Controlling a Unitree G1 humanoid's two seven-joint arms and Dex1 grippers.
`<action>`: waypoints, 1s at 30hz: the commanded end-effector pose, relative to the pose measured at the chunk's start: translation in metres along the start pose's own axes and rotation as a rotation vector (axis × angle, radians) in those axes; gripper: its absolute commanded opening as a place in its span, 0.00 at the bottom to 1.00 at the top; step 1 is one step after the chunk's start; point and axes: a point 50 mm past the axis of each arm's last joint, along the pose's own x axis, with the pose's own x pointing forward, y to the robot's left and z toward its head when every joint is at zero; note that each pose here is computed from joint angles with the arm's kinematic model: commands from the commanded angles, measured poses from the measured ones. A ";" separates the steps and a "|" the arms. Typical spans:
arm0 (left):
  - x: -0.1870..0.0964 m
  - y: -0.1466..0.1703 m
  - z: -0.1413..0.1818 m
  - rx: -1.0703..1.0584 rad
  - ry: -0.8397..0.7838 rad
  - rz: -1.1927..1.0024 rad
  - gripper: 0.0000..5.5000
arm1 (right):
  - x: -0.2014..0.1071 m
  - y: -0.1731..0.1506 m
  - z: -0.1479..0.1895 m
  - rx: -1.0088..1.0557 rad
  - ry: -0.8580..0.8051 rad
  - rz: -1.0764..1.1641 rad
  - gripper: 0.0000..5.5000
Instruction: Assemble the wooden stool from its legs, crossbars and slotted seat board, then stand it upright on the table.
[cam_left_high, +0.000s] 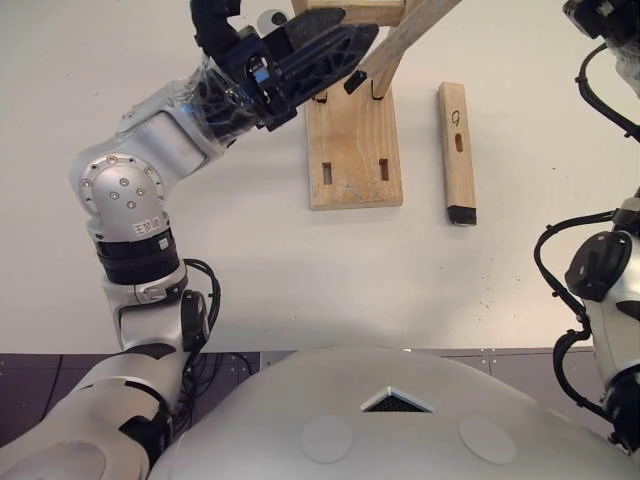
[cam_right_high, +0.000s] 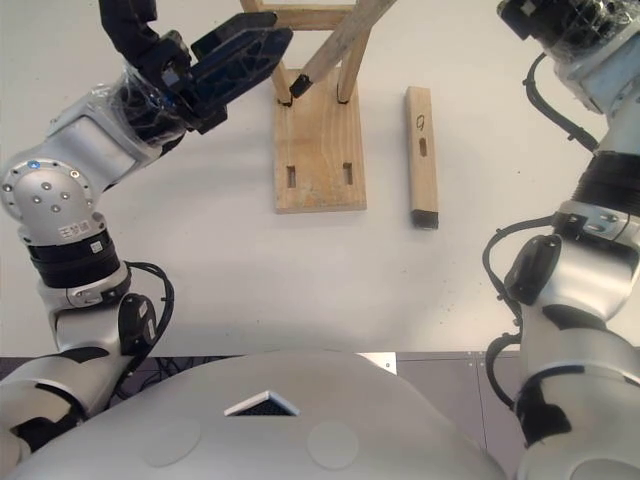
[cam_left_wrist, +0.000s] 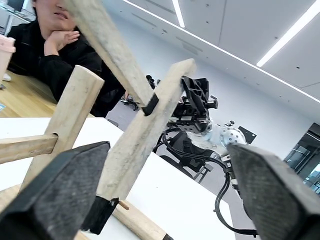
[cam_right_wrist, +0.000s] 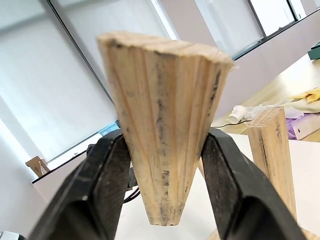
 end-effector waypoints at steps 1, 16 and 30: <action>-0.007 0.012 0.003 0.021 -0.014 0.095 0.84 | -0.008 0.006 0.004 -0.109 0.095 0.033 0.37; -0.014 0.027 -0.011 0.025 0.082 0.168 0.84 | -0.030 -0.011 -0.041 -0.251 0.431 0.079 0.37; -0.034 0.053 -0.066 0.066 0.344 0.367 0.84 | -0.022 -0.017 -0.031 -0.338 0.584 0.112 0.37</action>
